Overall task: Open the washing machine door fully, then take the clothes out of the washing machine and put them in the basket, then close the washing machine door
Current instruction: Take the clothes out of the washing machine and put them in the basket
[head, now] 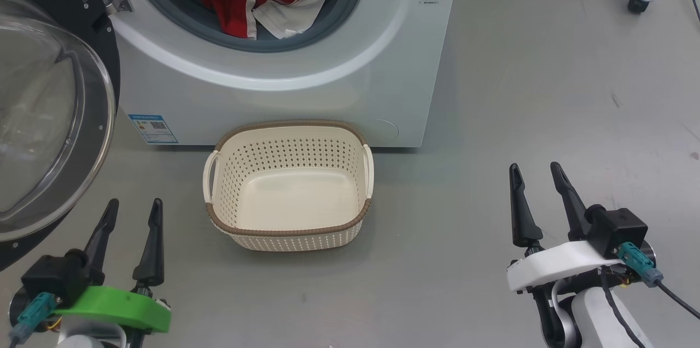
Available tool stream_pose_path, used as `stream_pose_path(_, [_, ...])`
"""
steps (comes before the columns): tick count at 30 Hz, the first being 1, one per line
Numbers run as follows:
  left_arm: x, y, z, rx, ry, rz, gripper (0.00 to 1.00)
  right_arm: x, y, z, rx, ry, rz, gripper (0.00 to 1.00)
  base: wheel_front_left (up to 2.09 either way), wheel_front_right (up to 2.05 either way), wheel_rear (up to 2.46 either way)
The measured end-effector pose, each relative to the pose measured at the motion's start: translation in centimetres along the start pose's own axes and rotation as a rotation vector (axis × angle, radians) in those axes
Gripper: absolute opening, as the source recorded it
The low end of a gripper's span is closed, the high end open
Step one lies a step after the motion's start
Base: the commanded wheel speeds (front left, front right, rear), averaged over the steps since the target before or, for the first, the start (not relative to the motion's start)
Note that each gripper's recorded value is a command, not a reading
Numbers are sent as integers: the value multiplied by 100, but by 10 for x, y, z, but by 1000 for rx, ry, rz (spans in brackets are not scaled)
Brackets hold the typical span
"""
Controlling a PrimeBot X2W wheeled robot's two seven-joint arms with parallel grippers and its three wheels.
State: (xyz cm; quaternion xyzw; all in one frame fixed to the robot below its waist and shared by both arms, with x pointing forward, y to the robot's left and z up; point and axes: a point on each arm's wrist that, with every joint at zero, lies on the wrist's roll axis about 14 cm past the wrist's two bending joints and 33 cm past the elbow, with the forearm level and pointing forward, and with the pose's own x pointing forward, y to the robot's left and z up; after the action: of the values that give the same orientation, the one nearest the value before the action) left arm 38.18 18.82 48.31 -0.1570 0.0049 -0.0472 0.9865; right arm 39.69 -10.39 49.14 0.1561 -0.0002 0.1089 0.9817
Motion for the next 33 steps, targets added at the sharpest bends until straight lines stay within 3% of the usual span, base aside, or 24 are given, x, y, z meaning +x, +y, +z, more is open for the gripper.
stream_pose_path(11, [0, -5, -1, -7, 0, -13, 100, 0, 1, -1, 4, 2, 7, 100, 1, -1, 0])
stream_pose_path(15, [-1, -11, -5, -61, 6, -14, 100, 0, 1, -2, 5, 5, 5, 100, 11, -21, 10])
stream_pose_path(33, [-2, -9, -4, -45, 9, -22, 100, 1, -1, -5, 9, 12, -1, 100, 57, -65, 8])
